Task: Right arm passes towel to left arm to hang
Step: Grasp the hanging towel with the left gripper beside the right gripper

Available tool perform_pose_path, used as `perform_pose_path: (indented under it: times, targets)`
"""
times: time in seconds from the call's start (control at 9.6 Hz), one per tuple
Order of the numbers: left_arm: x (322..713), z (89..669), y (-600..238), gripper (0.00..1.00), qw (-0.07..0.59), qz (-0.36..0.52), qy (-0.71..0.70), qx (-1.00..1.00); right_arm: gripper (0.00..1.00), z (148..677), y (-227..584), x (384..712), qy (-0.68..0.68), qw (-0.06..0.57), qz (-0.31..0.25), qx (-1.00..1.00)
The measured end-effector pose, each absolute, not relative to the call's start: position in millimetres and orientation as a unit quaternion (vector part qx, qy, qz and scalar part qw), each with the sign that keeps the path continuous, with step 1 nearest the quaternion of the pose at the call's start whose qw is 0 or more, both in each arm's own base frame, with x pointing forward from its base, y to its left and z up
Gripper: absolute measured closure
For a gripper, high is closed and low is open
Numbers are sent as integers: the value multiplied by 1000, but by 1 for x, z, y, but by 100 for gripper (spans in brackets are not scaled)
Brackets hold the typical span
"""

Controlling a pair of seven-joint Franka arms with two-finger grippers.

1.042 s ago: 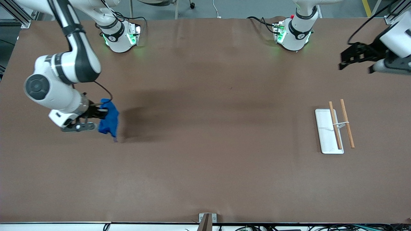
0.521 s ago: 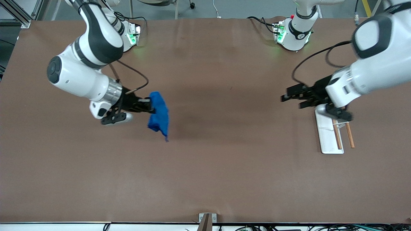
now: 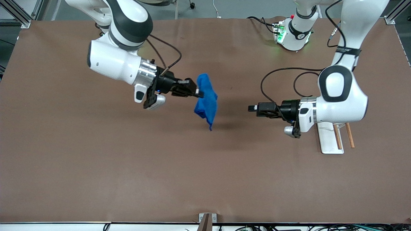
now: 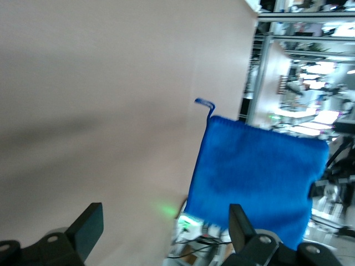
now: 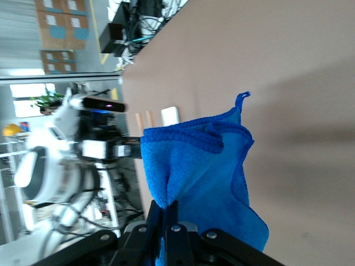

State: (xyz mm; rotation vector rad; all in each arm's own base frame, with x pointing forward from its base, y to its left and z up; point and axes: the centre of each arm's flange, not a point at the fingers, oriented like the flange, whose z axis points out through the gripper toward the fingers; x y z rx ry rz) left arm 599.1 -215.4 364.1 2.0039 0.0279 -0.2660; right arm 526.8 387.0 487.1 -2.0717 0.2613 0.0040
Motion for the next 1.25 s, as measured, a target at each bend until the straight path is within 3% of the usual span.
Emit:
perform_pose_path:
  times: [0.21, 0.62, 1.25]
  targets:
    - [593, 346, -225, 4, 595, -143, 1, 791, 95, 502, 404, 526, 138, 551, 27, -823]
    - [583, 309, -232, 22, 708, -166, -41, 685, 95, 513, 425, 521, 164, 580, 29, -797]
    - [583, 314, -236, 27, 751, -161, -42, 639, 95, 510, 427, 524, 167, 583, 33, -795]
